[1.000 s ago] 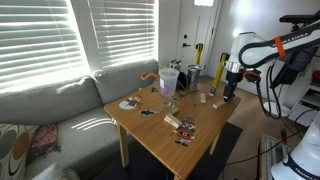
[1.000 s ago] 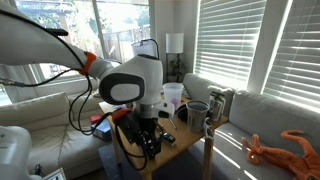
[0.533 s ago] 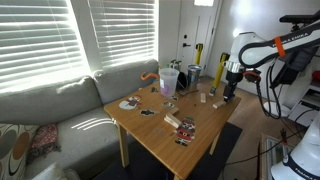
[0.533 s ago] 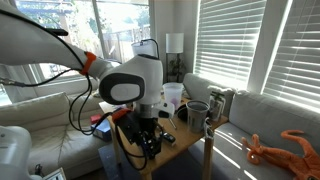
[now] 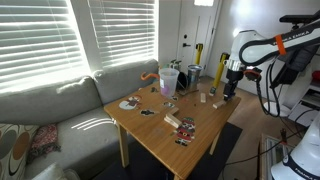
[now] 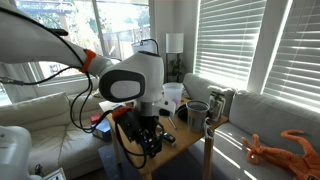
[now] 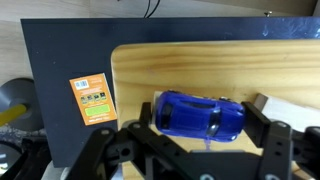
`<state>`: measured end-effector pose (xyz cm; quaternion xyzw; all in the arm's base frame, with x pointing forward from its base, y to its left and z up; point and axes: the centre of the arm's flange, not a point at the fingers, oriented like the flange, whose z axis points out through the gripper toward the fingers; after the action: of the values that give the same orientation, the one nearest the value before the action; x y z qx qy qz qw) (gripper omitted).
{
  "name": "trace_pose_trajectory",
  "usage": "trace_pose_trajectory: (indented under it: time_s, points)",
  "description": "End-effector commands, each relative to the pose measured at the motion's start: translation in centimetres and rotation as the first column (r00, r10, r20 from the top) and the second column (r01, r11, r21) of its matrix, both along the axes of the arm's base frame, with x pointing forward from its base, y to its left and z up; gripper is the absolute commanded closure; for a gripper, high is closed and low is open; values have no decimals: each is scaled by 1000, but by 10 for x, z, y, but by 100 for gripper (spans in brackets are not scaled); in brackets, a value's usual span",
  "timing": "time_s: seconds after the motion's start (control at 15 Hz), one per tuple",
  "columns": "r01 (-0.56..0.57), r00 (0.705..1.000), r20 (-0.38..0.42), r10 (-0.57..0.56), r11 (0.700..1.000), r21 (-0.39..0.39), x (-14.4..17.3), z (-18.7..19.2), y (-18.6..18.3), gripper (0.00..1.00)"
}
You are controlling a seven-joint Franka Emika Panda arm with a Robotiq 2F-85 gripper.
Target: Pick up the wooden block with the toy blue car on it and put it on the left wooden block, pick up the wooden block with the toy black car on it and put it on the top right wooden block
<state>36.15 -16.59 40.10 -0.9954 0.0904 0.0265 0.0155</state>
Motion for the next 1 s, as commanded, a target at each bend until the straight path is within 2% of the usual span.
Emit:
trace_pose_trajectory:
  time_s: [0.0,0.6,0.93]
  points:
    - [54,998,-24,-53,998,14,-5,19,3,38]
    - [149,985,-97,-144,988,39,9,35,32,38]
    - [174,979,-118,-167,983,53,16,30,47,38]
